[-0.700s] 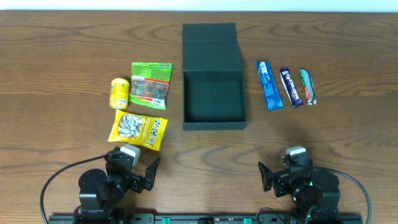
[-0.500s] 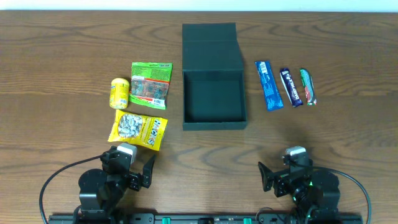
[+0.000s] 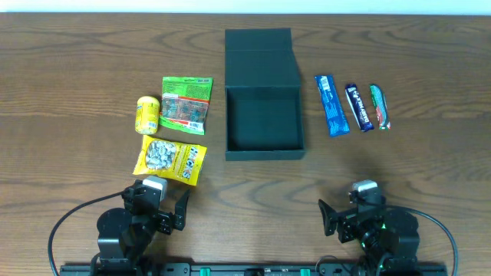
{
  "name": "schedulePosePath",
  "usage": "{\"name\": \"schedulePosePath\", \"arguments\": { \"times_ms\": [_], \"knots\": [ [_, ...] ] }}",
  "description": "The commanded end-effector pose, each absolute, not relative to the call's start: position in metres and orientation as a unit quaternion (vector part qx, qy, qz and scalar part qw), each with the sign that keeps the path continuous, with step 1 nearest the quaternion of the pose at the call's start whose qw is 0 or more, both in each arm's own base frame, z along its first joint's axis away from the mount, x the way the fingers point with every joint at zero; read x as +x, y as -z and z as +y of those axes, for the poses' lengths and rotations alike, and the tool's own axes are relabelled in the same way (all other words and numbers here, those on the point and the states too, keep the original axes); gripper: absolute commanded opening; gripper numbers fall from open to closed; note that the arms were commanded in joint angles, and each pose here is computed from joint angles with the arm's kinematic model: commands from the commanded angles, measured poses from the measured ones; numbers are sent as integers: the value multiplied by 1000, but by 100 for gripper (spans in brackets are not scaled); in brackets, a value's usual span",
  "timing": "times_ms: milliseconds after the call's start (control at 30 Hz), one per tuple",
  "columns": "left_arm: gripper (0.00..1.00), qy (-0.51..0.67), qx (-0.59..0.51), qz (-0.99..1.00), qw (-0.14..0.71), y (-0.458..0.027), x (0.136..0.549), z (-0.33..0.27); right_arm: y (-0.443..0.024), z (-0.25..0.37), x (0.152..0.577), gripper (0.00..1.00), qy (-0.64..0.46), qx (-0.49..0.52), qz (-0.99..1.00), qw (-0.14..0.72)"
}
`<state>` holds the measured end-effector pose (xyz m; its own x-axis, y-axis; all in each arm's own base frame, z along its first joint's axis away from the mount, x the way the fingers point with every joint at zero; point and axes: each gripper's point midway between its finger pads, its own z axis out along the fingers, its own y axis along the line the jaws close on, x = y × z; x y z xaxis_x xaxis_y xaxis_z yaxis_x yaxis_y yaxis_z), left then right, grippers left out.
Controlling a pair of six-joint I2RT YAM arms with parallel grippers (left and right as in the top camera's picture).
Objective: Pack container
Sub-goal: 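Raise the left gripper from rest toward the green candy bag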
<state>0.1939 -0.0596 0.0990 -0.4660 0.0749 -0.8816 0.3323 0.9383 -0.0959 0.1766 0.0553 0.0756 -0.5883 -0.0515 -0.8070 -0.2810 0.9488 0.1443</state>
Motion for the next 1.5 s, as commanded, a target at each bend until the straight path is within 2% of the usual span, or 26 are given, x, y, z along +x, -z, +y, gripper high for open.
{"name": "schedulePosePath", "arguments": {
  "times_ms": [0,833,967,1033,1233,1367,1467],
  "knots": [
    [95,123,115,850,500,-94,194,-57,-75,56,177,99,-128,-100,881,445],
    [95,110,110,852,500,-93,195,-52,-75,56,177,99,-128,-100,881,445],
    [95,170,100,849,490,-95,190,-68,-75,56,177,99,-128,-100,881,445],
    [95,262,54,846,461,-100,182,-86,-75,56,176,99,-129,-100,881,445],
    [95,377,-91,801,457,-135,195,-91,-75,56,177,99,-128,-100,881,445],
    [95,385,-44,748,538,-180,206,-93,-75,56,177,99,-128,-100,881,445],
    [95,372,-37,735,565,-192,212,-89,-75,56,177,99,-128,-100,881,445]
  ]
}}
